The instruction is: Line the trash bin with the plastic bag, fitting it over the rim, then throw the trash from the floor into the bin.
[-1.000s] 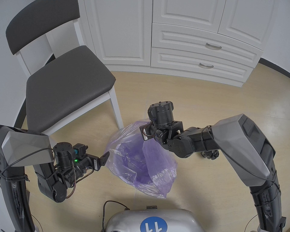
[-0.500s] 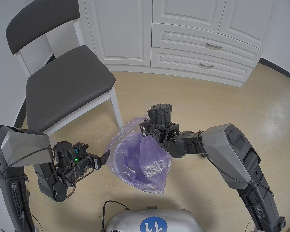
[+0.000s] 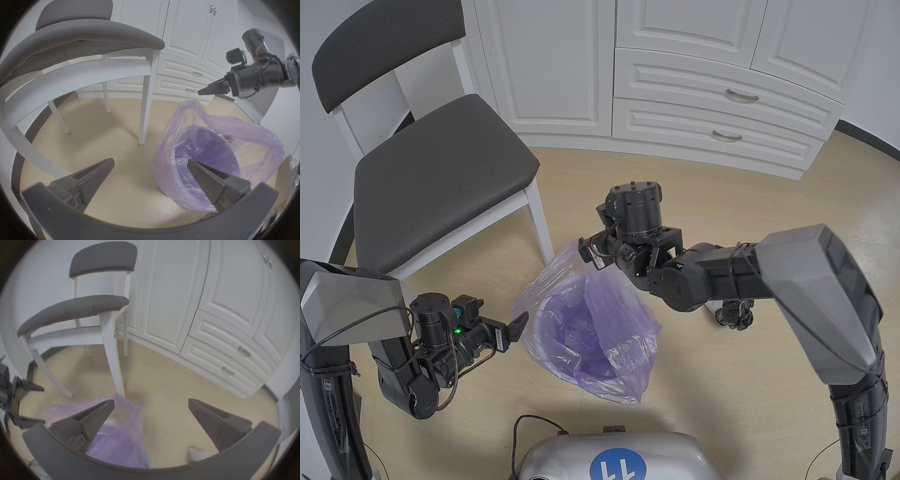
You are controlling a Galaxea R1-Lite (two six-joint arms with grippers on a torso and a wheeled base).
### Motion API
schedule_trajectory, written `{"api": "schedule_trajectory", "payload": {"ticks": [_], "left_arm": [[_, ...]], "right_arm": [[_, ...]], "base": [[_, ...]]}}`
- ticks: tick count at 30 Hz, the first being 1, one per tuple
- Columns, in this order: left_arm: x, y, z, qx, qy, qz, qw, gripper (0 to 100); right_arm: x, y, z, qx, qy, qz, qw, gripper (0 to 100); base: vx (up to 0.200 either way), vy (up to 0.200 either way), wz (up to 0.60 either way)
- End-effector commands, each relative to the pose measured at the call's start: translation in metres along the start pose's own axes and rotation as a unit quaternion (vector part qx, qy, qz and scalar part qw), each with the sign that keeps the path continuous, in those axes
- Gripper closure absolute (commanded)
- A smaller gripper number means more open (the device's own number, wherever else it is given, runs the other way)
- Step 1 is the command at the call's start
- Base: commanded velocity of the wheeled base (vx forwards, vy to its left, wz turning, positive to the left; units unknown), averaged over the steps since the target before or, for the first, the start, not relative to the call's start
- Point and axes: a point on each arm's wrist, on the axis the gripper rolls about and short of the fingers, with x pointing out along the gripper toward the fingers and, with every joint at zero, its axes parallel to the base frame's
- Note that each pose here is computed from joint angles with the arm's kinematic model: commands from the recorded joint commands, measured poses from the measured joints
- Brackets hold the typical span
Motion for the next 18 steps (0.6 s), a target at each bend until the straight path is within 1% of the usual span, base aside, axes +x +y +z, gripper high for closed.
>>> {"api": "schedule_trajectory", "payload": {"ticks": [1,4,6,7,8,9,11,13,15,16,17,18], "left_arm": [[-0.006,-0.003,0.004,-0.001,-0.002,-0.004,1.0000,0],[-0.006,-0.005,0.004,0.001,-0.001,-0.006,1.0000,0],[-0.008,-0.009,0.004,0.001,0.000,-0.011,0.9999,0],[-0.008,-0.009,0.004,0.001,0.000,-0.011,0.9999,0],[-0.011,-0.011,0.005,0.003,0.000,-0.011,0.9999,0],[-0.010,-0.012,0.008,0.004,-0.006,-0.008,0.9999,0],[-0.007,-0.011,0.015,0.008,-0.021,-0.005,0.9997,0],[0.002,-0.011,0.028,0.021,-0.048,-0.003,0.9986,0],[0.008,-0.011,0.033,0.031,-0.038,-0.004,0.9988,0],[0.008,-0.011,0.034,0.031,-0.036,-0.003,0.9989,0],[0.007,-0.012,0.040,0.032,-0.017,-0.004,0.9993,0],[0.007,-0.012,0.041,0.032,-0.014,-0.005,0.9994,0]], "right_arm": [[-0.058,-0.017,0.049,-0.051,-0.019,-0.027,0.9981,0],[-0.081,-0.013,0.045,-0.069,-0.007,-0.007,0.9976,0],[-0.099,-0.011,0.033,-0.083,0.015,0.010,0.9964,0],[-0.099,-0.011,0.033,-0.083,0.015,0.010,0.9964,0],[-0.113,-0.007,0.011,-0.099,0.043,0.025,0.9938,0],[-0.117,-0.007,0.002,-0.103,0.053,0.027,0.9929,0],[-0.127,-0.009,-0.014,-0.097,0.061,0.028,0.9930,0],[-0.138,-0.011,-0.025,-0.082,0.055,0.028,0.9947,0],[-0.149,-0.009,-0.032,-0.064,0.041,0.030,0.9966,0],[-0.151,-0.009,-0.033,-0.061,0.040,0.031,0.9969,0],[-0.161,-0.005,-0.041,-0.048,0.035,0.037,0.9976,0],[-0.163,-0.004,-0.043,-0.046,0.034,0.037,0.9977,0]], "base": [[0.000,0.000,0.00],[0.000,0.000,0.00],[0.000,0.000,0.00],[0.000,0.000,0.00],[0.000,0.000,0.00],[0.000,0.000,0.00],[0.000,0.000,0.00],[0.000,0.000,0.00],[0.000,0.000,0.00],[0.000,0.000,0.00],[0.000,0.000,0.00],[0.000,0.000,0.00]]}}
